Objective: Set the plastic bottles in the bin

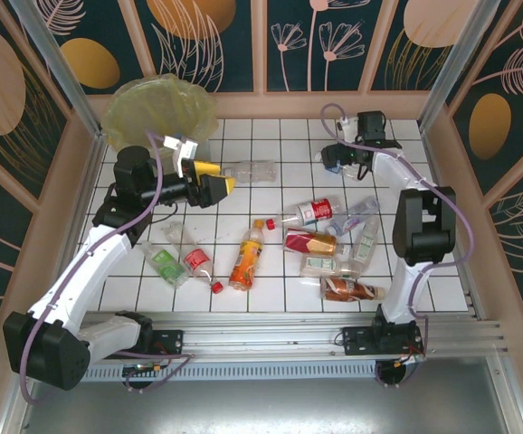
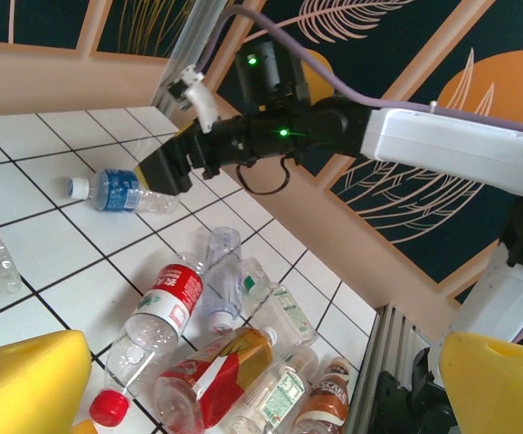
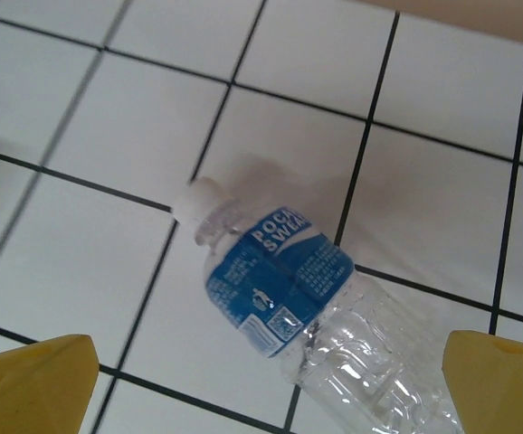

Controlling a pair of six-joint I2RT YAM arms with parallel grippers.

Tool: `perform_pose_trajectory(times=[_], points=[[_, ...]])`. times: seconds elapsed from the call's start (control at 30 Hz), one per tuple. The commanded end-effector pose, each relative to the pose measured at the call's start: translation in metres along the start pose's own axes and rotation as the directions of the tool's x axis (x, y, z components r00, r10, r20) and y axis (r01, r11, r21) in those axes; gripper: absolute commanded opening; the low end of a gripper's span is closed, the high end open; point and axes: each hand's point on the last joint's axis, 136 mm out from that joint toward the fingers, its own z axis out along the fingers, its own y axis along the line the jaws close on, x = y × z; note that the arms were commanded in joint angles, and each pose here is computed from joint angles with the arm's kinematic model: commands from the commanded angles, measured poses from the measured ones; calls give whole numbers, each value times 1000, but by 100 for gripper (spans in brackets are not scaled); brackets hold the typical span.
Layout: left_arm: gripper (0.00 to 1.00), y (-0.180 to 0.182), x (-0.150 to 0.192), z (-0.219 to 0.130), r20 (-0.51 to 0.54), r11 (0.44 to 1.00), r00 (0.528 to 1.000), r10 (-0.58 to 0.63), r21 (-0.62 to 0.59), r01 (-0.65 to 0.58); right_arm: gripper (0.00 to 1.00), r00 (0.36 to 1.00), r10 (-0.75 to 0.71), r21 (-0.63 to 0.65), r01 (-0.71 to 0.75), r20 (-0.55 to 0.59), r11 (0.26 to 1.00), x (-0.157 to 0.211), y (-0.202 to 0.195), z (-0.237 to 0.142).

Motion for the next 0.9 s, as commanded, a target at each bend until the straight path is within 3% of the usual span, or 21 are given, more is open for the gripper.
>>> perform_pose_trajectory(times=[0.0,0.27,0.87], points=[[99,-11,-4,-1,17,999,1000,25,44,-26,98,998,-50,51,52,-47,997,3,-10,6],[99,-13,-5,-2,24,999,999,36,38,-37,96,992,-78,111,88,-95,990,13,-25,23],[99,-10,3,-4,16,999,999,27,28,-27,91,983,-50,62,62,-177,996,49,-11,53]])
